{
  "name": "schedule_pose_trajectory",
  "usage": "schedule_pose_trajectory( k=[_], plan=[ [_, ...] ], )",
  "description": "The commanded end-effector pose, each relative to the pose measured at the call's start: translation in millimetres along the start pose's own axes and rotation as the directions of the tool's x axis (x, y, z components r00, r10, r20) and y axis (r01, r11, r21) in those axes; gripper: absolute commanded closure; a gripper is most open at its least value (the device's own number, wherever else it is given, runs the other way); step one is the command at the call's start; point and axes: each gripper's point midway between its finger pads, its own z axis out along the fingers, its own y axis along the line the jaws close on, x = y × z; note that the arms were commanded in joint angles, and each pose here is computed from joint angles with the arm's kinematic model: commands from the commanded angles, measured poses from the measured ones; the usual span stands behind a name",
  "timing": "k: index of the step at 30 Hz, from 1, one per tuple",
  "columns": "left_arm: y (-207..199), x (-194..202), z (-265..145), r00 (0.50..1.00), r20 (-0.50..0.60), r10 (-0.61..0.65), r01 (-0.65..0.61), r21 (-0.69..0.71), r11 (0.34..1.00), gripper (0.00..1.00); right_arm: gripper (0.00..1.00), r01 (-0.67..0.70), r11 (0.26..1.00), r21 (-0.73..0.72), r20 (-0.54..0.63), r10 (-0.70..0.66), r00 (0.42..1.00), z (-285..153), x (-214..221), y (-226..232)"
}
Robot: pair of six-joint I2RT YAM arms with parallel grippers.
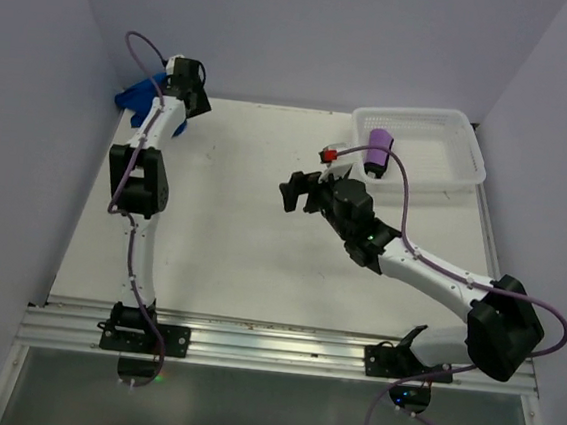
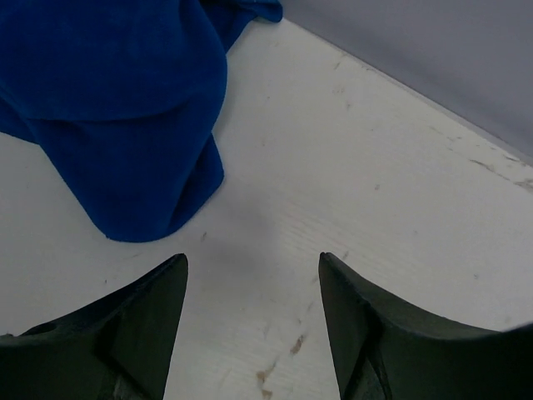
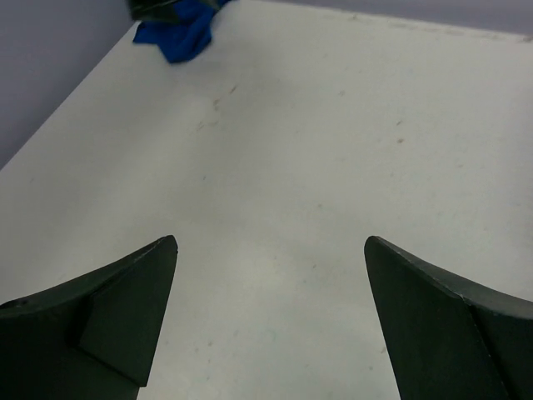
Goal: Roll the towels
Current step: Grab a towel with the left arm
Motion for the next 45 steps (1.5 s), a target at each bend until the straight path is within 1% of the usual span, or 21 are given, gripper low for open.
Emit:
schedule_pose_trajectory(
  k=[1, 5, 6, 8, 23, 26, 27, 29, 30, 31, 35, 36, 37, 38, 39, 40, 41, 42, 43, 44, 45],
  plan=[
    [21, 14, 32, 0.997, -0.074, 0.012, -0.019, -0.084, 0.996, 0.32, 0.01, -0.074, 0.984, -0.165, -0.158, 0.048, 0.986, -21, 42, 40],
    [36, -2, 47, 1.0, 0.005, -0.022, 0.022, -0.124, 0.992, 0.32, 0.01, -0.085, 0.967, -0.242, -0.247, 0.023, 0.969, -36, 70, 57],
    [60, 1, 55, 0.999, -0.004, -0.044, 0.043, -0.158, 0.986, 0.32, 0.01, -0.086, 0.964, -0.252, -0.255, 0.019, 0.967, -39, 74, 59],
    [68, -1, 59, 0.997, 0.007, -0.071, 0.071, -0.164, 0.984, 0.32, 0.01, -0.09, 0.963, -0.254, -0.273, 0.017, 0.962, -41, 84, 58],
    [85, -1, 76, 0.992, 0.04, -0.121, 0.126, -0.167, 0.978, 0.32, 0.01, -0.084, 0.962, -0.258, -0.37, -0.018, 0.929, -30, 121, 58],
    [96, 6, 87, 0.988, 0.017, -0.15, 0.151, -0.178, 0.972, 0.45, 0.01, -0.076, 0.965, -0.25, -0.387, -0.027, 0.922, -28, 127, 56],
    [99, 8, 89, 0.988, 0.014, -0.153, 0.153, -0.182, 0.971, 0.61, 0.01, -0.075, 0.966, -0.248, -0.386, -0.027, 0.922, -28, 126, 56],
    [100, 7, 90, 0.988, 0.021, -0.152, 0.153, -0.183, 0.971, 0.78, 0.04, -0.073, 0.966, -0.25, -0.395, -0.032, 0.918, -28, 130, 56],
    [101, 12, 91, 0.988, 0.014, -0.151, 0.151, -0.186, 0.971, 0.92, 0.05, -0.072, 0.966, -0.25, -0.396, -0.034, 0.918, -27, 131, 55],
    [100, 7, 89, 0.988, 0.028, -0.15, 0.153, -0.179, 0.972, 1.0, 0.07, -0.073, 0.964, -0.255, -0.402, -0.036, 0.915, -28, 133, 57],
    [94, 8, 83, 0.991, 0.016, -0.136, 0.137, -0.146, 0.98, 1.0, 0.16, -0.08, 0.96, -0.268, -0.413, -0.039, 0.91, -29, 134, 59],
    [90, 8, 79, 0.993, 0.014, -0.121, 0.122, -0.132, 0.984, 1.0, 0.17, -0.082, 0.959, -0.272, -0.41, -0.038, 0.911, -29, 133, 60],
    [81, -13, 63, 0.991, 0.062, -0.118, 0.123, -0.093, 0.988, 1.0, 0.18, -0.09, 0.958, -0.271, -0.41, -0.03, 0.912, -30, 131, 61],
    [76, 1, 58, 0.995, 0.041, -0.092, 0.096, -0.088, 0.992, 1.0, 0.21, -0.097, 0.955, -0.28, -0.407, -0.027, 0.913, -30, 127, 64],
    [69, -4, 45, 0.996, 0.058, -0.071, 0.076, -0.076, 0.994, 1.0, 0.22, -0.1, 0.952, -0.289, -0.398, -0.024, 0.917, -32, 121, 67],
    [56, -30, 15, 0.99, 0.118, -0.073, 0.078, -0.041, 0.996, 1.0, 0.23, -0.107, 0.952, -0.286, -0.401, -0.018, 0.916, -34, 118, 67],
    [44, -13, 3, 0.995, 0.093, -0.043, 0.045, -0.021, 0.999, 1.0, 0.25, -0.106, 0.954, -0.282, -0.391, -0.014, 0.92, -34, 111, 67],
    [40, -16, -14, 0.994, 0.107, -0.031, 0.032, -0.007, 0.999, 1.0, 0.25, -0.102, 0.956, -0.275, -0.387, -0.013, 0.922, -35, 107, 67],
    [18, -41, -60, 0.983, 0.183, -0.036, 0.025, 0.058, 0.998, 1.0, 0.25, -0.091, 0.959, -0.268, -0.378, -0.018, 0.926, -41, 99, 65],
    [3, -13, -77, 0.989, 0.15, 0.004, -0.016, 0.081, 0.997, 1.0, 0.24, -0.08, 0.963, -0.259, -0.369, -0.022, 0.929, -43, 94, 64],
    [-9, -33, -128, 0.976, 0.215, -0.03, -0.002, 0.145, 0.989, 1.0, 0.24, -0.073, 0.968, -0.239, -0.362, -0.019, 0.932, -46, 90, 61]
  ],
)
